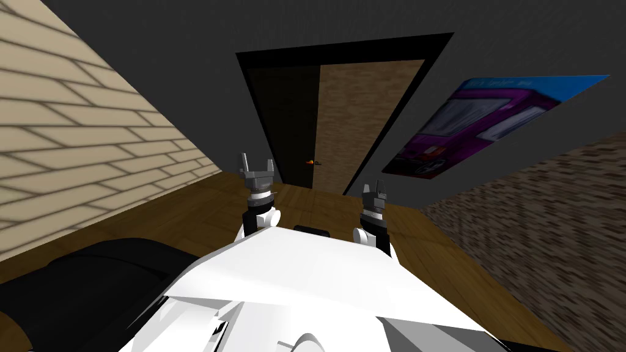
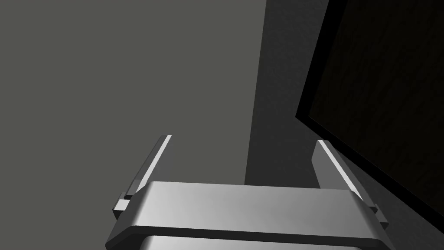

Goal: Pull the door open

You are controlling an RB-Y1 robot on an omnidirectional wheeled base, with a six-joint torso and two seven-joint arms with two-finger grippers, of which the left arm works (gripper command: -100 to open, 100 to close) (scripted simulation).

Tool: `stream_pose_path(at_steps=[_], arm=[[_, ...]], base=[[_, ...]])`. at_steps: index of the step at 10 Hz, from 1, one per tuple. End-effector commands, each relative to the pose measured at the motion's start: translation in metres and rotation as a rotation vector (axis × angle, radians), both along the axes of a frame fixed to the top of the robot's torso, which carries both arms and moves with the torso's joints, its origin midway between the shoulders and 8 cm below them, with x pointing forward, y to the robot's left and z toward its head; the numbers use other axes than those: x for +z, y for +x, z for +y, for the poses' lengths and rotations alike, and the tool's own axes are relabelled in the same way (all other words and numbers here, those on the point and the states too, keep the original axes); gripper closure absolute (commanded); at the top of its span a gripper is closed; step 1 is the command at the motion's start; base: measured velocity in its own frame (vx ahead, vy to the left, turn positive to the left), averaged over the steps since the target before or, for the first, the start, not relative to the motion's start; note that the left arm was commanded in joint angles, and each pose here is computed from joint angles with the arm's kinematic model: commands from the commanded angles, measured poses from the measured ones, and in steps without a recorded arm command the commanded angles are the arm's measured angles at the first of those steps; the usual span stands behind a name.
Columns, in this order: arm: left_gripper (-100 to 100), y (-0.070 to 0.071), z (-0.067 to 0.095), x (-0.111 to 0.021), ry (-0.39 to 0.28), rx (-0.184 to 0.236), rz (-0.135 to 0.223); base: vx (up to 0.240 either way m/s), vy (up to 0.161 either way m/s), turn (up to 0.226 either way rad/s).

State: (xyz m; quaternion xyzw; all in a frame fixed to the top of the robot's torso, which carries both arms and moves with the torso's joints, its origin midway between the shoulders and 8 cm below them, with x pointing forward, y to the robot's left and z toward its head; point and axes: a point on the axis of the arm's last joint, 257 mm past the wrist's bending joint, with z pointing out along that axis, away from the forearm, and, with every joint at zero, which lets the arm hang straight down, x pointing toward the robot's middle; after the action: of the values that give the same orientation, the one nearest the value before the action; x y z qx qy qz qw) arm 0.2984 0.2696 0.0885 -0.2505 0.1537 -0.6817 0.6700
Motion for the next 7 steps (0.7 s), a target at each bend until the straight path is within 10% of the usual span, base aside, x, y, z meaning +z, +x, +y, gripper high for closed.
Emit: stream_pose_path(at_steps=[1, 7], arm=[[-100, 0.008, 0.0, -0.012, 0.006, -0.006, 0.026], [-100, 0.036, 0.004, -0.057, 0.023, -0.019, 0.123]], base=[[0.078, 0.073, -0.077], [0.147, -0.023, -0.045]])
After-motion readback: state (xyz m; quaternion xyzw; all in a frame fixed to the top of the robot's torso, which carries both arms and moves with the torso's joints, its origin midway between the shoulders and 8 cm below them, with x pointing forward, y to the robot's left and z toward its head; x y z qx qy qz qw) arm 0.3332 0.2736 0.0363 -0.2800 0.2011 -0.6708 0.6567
